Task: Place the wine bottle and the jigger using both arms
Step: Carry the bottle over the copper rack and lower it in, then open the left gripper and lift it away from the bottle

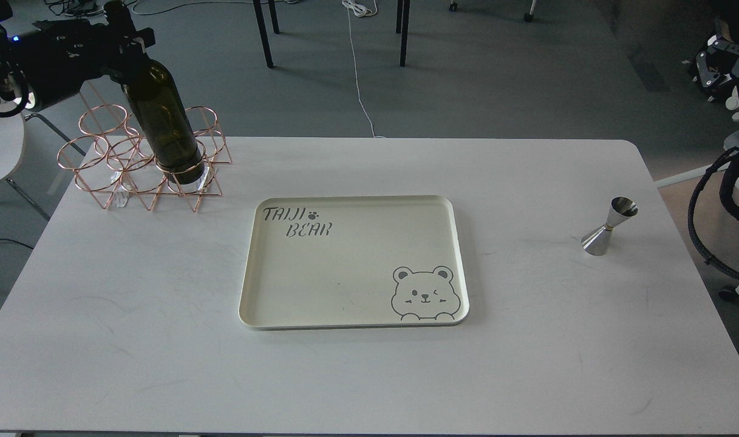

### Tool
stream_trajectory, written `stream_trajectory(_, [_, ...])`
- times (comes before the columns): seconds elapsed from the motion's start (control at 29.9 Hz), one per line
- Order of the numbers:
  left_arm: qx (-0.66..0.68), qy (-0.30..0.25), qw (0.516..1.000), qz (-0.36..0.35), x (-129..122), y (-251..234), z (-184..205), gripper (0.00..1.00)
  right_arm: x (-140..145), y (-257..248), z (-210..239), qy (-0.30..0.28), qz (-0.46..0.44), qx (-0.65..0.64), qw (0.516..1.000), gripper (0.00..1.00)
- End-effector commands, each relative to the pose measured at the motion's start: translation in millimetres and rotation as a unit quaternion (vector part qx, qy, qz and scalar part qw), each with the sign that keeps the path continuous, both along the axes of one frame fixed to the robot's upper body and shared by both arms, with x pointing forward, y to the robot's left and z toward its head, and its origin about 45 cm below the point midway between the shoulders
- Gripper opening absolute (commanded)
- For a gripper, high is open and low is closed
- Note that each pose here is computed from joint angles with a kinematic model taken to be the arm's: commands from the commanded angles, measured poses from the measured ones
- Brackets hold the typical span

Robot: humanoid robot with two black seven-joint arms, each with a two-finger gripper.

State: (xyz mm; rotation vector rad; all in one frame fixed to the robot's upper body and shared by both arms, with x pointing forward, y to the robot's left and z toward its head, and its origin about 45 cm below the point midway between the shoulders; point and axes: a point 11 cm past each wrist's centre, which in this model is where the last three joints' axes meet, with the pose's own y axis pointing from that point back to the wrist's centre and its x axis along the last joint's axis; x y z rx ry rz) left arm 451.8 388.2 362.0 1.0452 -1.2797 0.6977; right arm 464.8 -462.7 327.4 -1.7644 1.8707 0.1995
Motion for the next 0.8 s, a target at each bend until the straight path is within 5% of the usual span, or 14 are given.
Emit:
stream_trajectory(0.0, [0.003,0.007,1.0,-0.004,-1,0,-5,0.23,0,0,1,-0.001,0.0,-0.001,1.0,0.91])
stream_trajectory(0.1, [0.003,0.007,1.0,-0.004,-1,0,-5,0.32,0,0,1,-0.001,0.0,-0.001,1.0,0.92])
stream_trajectory(0.23, [-0.005,0.006,1.0,0.0,-1,1,-4,0.64,0,0,1,-0.001,0.0,-0.001,1.0,0.91])
stream_trajectory(0.57, [-0.028,0.007,1.0,0.005,3,-2,-4,0.74,0,0,1,-0.002,0.001,0.0,1.0,0.91])
stream_trajectory(0.77, [-0.146,-0.004,0.989,0.025,5,1,17,0.92,0,-3,2,0.001,-0.005,-0.003,1.0,0.94])
